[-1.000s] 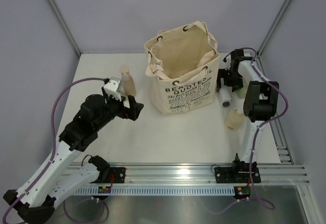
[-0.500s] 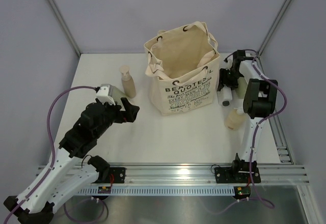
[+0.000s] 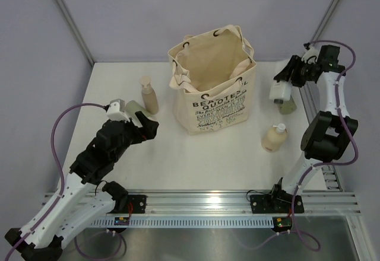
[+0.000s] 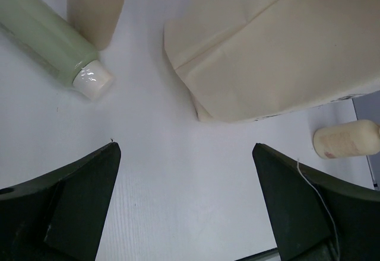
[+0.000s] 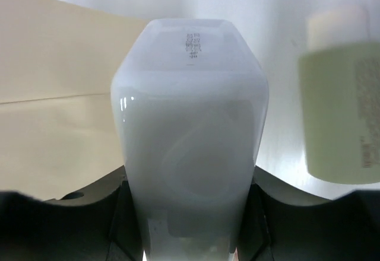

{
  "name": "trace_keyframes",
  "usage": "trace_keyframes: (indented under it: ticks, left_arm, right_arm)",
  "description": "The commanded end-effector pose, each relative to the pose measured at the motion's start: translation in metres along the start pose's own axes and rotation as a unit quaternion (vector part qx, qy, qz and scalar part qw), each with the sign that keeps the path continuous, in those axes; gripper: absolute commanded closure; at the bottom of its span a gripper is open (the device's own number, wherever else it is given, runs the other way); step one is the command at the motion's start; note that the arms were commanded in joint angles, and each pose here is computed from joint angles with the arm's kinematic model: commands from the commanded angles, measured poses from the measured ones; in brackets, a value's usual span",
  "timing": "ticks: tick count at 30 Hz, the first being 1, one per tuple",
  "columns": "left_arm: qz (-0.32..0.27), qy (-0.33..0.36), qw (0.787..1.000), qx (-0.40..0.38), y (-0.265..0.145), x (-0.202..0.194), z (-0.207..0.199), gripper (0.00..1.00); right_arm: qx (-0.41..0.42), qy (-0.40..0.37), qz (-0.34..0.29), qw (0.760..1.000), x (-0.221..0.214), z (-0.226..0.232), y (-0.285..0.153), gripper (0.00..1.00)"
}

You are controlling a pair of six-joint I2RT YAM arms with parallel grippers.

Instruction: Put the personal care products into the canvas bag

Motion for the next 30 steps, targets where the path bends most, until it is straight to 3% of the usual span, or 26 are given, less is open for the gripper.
trace_keyframes:
  ticks: [1, 3, 8, 12, 15, 20, 21, 23, 24, 30]
  left_arm:
    - [-0.052, -0.058, 0.996, 0.042, -0.004, 0.014, 0.009, 0.01]
    - [-0.062, -0.078, 0.994, 0.050, -0.006, 0.017, 0.011, 0.01]
    - [-0.070, -0.077, 0.993, 0.049, -0.009, 0.019, 0.012, 0.01]
    - [-0.070, -0.081, 0.992, 0.063, -0.012, 0.020, 0.016, 0.01]
    - [-0.065, -0.095, 0.991, 0.071, -0.015, 0.016, 0.020, 0.01]
    - [-0.056, -0.134, 0.985, 0.091, -0.018, 0.006, 0.030, 0.01]
    - [-0.054, -0.147, 0.983, 0.095, -0.020, 0.003, 0.031, 0.01]
    - [-0.044, -0.151, 0.982, 0.101, -0.019, -0.003, 0.035, 0.01]
    - [-0.036, -0.153, 0.982, 0.102, -0.019, -0.007, 0.036, 0.01]
    - [-0.002, -0.143, 0.985, 0.101, -0.006, -0.026, 0.040, 0.01]
  right_arm:
    - [0.095, -0.147, -0.185, 0.967, 0.094, 0.118, -0.097, 1.00]
    - [0.111, -0.185, -0.197, 0.956, 0.106, 0.146, -0.112, 1.00]
    - [0.141, -0.325, -0.260, 0.898, 0.140, 0.247, -0.143, 1.00]
    - [0.202, -0.398, -0.285, 0.848, 0.130, 0.332, -0.132, 1.00]
    - [0.192, -0.442, -0.278, 0.831, 0.118, 0.364, -0.099, 1.00]
    - [0.168, -0.503, -0.183, 0.828, 0.080, 0.358, -0.025, 1.00]
    - [0.163, -0.533, -0.169, 0.813, 0.074, 0.353, -0.018, 1.00]
    - [0.163, -0.562, -0.113, 0.803, 0.051, 0.336, -0.005, 1.00]
    - [0.152, -0.592, -0.102, 0.785, 0.048, 0.329, -0.001, 1.00]
    - [0.155, -0.665, 0.021, 0.730, -0.006, 0.303, 0.020, 1.00]
Point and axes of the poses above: each gripper's point midway between its finger pads, its own y axis out along the fingers, its own z axis along the line the jaws close on, x = y × z, the point moved 4 cm from there along -y, back along the fingers, and after that the axes turned 8 degrees about -y, right-handed, at the moved point
